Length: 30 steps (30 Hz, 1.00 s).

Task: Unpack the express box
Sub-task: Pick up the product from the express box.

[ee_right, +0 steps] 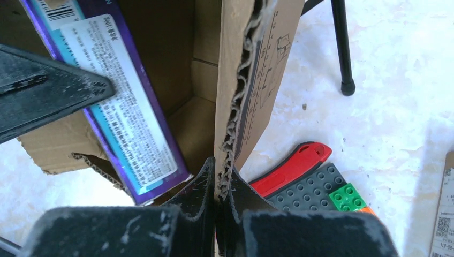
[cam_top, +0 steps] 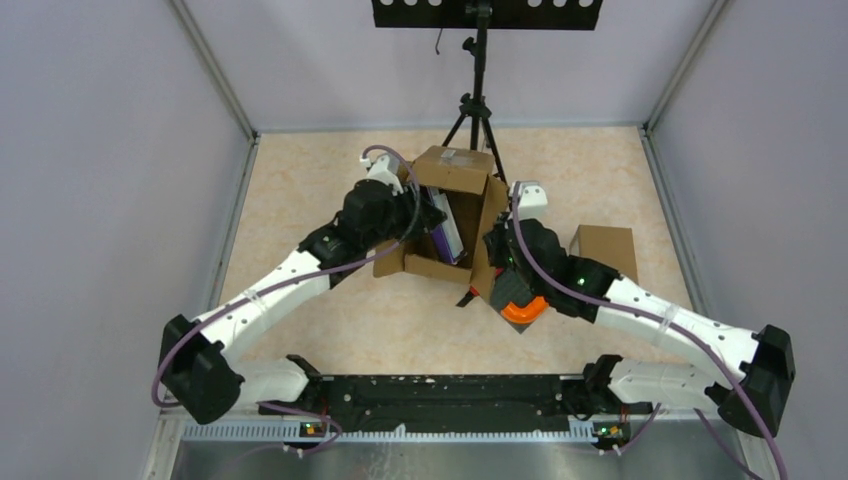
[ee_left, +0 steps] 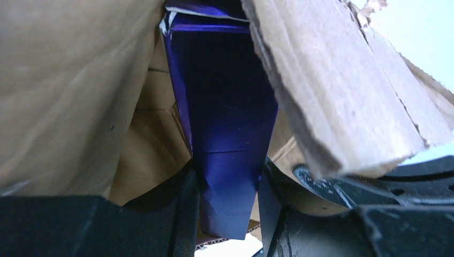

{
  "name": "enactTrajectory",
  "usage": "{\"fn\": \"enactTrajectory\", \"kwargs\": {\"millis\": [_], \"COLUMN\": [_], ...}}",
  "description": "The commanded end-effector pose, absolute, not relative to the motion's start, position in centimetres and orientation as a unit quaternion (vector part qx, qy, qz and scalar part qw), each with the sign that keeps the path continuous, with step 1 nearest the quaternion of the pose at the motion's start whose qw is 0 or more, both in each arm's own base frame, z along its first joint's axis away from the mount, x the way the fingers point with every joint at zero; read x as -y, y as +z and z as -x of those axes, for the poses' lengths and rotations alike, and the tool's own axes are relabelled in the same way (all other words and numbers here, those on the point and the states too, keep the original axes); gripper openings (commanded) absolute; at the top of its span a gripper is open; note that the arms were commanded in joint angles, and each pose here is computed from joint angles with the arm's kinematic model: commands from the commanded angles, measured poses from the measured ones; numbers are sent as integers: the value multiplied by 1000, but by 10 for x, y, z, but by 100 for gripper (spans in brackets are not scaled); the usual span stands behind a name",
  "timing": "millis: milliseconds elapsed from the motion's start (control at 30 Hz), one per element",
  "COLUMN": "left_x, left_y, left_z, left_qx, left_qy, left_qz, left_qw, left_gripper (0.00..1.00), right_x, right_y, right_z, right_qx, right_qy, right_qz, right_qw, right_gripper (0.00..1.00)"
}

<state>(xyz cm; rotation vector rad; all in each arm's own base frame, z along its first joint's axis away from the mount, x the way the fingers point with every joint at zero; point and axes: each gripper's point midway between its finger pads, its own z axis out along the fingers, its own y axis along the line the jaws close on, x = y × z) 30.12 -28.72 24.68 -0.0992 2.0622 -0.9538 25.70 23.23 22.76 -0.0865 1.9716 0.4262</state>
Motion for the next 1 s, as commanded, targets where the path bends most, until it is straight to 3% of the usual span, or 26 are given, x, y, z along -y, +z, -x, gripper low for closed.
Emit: {"fn": "enactTrajectory", "kwargs": {"millis": [0,233,633,967], "left_x": [283,270,200,153], "left_y": [290,315,416,403], "left_z": [-281,-229,-181,-170], "left_qx": [-805,-805,-787,-824], "left_qy": [-439,-483,-424,-330], "left_qz": [2,-94,-94,-47], "left_qw": [398,330,439,458], "left_gripper": [0,4,8,11], "right_x": [-238,-257,-332,-422], "right_y": [241,264,333,375], "right_z": [-260,-272,-285,-334], "right_qx": [-824,-819,-797,-767], "right_qy": [173,175,274,399], "right_qz": [54,69,115,74], "right_qw": [537,542,525,498], "right_gripper": [0,0,0,0]}}
